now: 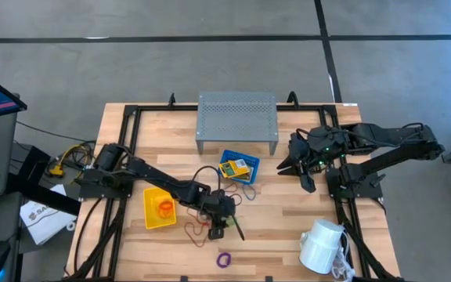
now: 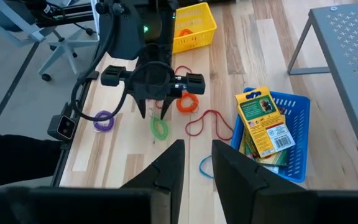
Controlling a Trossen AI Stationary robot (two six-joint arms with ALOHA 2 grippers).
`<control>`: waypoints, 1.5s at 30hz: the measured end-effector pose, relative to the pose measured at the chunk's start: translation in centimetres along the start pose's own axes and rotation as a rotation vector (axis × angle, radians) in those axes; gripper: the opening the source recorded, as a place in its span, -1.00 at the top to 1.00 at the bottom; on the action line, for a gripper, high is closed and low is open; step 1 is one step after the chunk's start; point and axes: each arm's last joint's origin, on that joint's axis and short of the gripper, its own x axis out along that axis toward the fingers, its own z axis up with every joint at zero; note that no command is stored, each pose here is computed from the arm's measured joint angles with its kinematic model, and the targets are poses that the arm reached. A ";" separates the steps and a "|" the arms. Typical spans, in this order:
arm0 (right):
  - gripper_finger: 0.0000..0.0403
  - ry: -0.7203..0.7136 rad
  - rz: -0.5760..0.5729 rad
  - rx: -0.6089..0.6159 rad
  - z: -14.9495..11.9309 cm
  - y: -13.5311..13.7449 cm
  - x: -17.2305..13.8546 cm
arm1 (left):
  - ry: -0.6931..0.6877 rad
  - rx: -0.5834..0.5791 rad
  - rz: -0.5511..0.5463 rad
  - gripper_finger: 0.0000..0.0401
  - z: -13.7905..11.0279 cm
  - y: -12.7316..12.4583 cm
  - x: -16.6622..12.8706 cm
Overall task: Pick & Place Office Desk Supplies
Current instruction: Put the green spring keychain into the yellow bin
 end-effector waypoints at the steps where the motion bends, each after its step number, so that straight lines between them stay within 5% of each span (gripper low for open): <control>1: 0.61 0.000 0.000 -0.001 0.0 0.0 0.0 | -0.001 0.016 0.006 0.16 0.0 0.0 0.1; 20: 0.61 0.046 -0.008 0.005 -0.4 -0.1 0.0 | 0.049 0.058 0.054 0.05 -1.5 0.4 3.2; 25: 0.61 0.045 -0.008 0.012 -0.4 -0.1 0.0 | 0.055 0.041 0.063 0.29 -1.5 0.5 3.1; 32: 0.61 0.044 -0.008 0.012 -0.4 -0.1 0.0 | 0.057 -0.092 0.080 0.91 -1.6 0.6 3.1; 38: 0.61 0.044 -0.008 0.005 -0.4 -0.1 0.0 | 0.059 -0.123 0.069 0.96 -1.4 0.3 1.9; 45: 0.61 0.044 -0.008 0.005 -0.4 -0.1 0.0 | -0.080 -0.172 0.105 0.97 0.6 -0.6 -3.5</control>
